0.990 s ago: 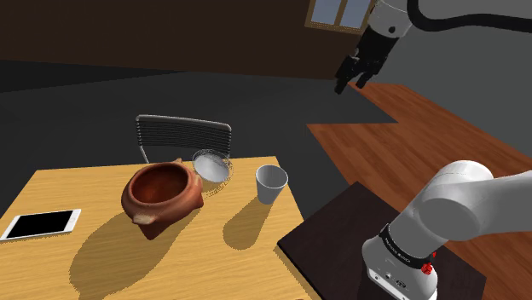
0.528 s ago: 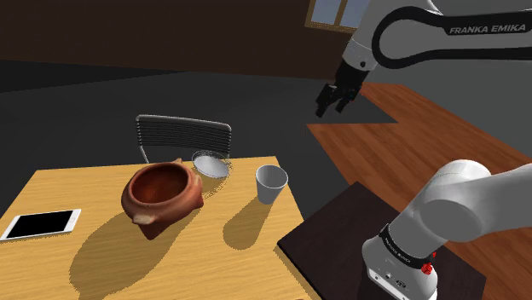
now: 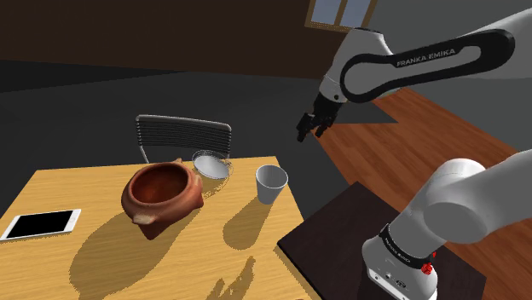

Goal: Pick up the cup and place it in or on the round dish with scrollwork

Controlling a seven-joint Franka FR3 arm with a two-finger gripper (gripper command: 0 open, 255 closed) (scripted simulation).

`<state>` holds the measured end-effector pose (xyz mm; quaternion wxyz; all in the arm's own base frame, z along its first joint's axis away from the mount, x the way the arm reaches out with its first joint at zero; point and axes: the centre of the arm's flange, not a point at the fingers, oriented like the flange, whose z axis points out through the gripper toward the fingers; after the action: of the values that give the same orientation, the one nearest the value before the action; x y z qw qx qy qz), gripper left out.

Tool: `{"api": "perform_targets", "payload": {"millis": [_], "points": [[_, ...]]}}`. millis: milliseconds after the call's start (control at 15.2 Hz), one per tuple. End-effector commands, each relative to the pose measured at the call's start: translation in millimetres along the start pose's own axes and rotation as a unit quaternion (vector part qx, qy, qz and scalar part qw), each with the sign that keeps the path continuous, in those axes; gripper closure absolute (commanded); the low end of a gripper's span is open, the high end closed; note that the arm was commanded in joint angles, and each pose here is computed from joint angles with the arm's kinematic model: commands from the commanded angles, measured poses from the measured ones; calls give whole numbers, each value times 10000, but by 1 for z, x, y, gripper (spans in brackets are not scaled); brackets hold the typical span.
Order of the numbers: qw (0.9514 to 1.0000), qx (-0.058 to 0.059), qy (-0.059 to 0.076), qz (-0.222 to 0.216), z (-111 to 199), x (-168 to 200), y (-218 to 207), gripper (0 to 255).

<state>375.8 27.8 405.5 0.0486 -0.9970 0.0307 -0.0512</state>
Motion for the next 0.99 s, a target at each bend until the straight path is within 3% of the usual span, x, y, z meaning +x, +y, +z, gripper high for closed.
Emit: {"api": "perform_targets", "payload": {"millis": [0, 594, 924], "points": [[9999, 123, -62, -21, 25, 3, -3, 0], [9970, 668, -368, -124, 138, 12, -24, 0], [9970, 667, -368, -124, 164, 10, -28, 0]]}}
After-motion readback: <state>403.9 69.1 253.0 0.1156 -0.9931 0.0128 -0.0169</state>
